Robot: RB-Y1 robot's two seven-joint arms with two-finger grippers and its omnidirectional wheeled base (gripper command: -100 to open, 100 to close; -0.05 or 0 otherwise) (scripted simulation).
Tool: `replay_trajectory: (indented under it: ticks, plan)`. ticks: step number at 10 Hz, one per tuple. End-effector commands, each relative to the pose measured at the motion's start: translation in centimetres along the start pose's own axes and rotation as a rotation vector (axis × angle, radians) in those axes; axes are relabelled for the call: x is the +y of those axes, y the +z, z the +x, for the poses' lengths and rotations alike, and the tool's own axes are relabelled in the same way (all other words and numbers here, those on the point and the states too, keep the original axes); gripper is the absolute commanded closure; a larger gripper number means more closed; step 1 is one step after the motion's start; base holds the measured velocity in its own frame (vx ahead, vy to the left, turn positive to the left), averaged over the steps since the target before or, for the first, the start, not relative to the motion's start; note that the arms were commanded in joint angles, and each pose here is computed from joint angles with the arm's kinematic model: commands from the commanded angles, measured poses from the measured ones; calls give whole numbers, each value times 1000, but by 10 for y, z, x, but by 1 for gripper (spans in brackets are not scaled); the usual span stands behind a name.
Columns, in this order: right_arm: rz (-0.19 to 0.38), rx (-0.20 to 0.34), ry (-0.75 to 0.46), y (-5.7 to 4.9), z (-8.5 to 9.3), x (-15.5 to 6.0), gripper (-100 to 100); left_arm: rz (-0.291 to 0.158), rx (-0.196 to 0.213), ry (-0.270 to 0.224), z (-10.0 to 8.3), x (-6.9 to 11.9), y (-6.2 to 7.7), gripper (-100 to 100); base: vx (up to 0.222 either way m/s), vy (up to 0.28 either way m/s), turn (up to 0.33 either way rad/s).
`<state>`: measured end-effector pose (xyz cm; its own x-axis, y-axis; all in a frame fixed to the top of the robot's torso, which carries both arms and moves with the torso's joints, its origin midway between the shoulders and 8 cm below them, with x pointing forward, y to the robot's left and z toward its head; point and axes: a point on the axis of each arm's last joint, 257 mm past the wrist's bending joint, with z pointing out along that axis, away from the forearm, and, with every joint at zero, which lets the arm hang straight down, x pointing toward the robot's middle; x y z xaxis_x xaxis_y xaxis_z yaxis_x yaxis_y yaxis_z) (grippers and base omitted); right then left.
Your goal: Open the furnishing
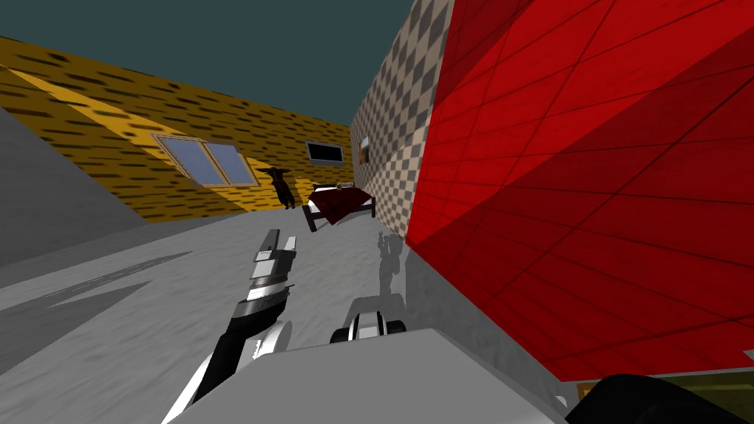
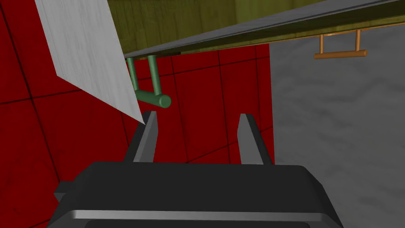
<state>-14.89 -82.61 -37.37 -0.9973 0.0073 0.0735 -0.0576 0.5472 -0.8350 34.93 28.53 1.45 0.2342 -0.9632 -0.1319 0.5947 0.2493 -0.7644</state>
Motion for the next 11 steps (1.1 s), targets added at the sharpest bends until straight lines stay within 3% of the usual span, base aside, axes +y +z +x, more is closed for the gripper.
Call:
replay_trajectory:
  ticks: [1,5,6,10,11]
  plan:
    - [0,5,3,0,4,-2,100,0,0,0,0,0,0,0,167,94,28]
    - [-1,11,7,0,9,-4,100,0,0,0,0,0,0,0,162,67,25]
    - [8,5,-5,0,10,-16,-100,0,0,0,0,0,0,0,-59,-20,-80]
    - [23,-7,-28,-1,11,-36,-100,0,0,0,0,0,0,0,-147,-63,-63]
    - [20,-3,-22,0,10,-32,-100,0,0,0,0,0,0,0,-74,-30,-23]
